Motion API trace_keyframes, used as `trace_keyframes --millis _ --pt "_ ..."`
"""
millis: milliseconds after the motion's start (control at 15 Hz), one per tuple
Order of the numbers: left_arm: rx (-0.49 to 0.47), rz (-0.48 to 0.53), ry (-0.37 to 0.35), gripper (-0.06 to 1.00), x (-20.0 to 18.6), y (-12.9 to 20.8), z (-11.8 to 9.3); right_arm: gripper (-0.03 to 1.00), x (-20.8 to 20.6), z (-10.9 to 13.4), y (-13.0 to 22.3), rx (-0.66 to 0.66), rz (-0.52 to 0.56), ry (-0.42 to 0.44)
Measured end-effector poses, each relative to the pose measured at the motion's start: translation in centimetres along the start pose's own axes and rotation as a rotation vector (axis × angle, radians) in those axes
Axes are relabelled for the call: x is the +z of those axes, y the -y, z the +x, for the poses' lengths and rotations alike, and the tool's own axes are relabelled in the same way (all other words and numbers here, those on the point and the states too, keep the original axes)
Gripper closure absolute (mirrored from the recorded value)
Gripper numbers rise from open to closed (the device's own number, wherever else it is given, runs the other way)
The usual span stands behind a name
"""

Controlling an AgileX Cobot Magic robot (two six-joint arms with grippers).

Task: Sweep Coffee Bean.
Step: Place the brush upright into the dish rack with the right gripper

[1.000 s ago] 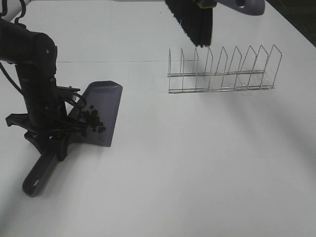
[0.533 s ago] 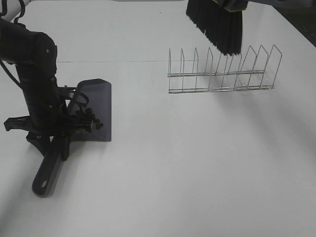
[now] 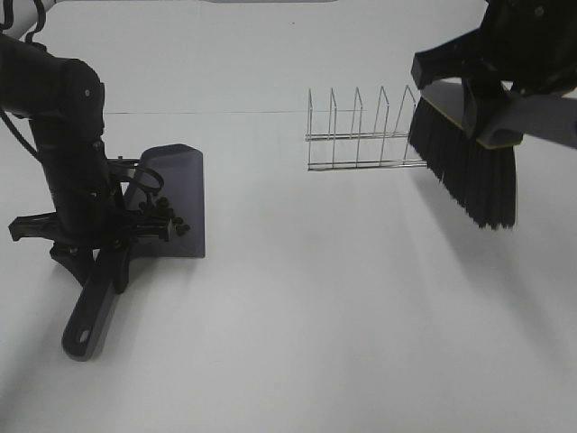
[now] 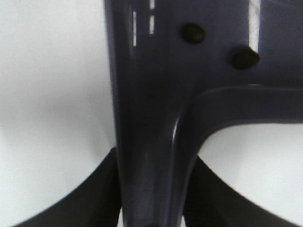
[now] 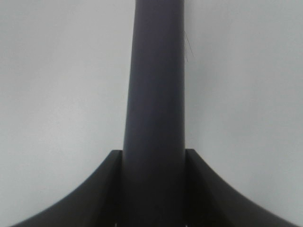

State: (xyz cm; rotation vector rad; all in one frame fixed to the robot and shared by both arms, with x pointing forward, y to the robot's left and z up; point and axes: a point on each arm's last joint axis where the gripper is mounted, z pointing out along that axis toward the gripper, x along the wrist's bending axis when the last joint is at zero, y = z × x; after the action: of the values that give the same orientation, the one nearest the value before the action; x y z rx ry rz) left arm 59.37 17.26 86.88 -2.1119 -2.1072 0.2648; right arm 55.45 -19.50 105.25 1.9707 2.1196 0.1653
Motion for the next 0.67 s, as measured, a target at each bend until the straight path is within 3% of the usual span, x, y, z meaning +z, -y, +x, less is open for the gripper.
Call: trace_keyframes --millis 667 --pt "-0.011 -0.022 0.011 0.62 0.0 -0.2 -0.1 0.68 9.8 2.1 -1.5 0.068 -0.015 0.001"
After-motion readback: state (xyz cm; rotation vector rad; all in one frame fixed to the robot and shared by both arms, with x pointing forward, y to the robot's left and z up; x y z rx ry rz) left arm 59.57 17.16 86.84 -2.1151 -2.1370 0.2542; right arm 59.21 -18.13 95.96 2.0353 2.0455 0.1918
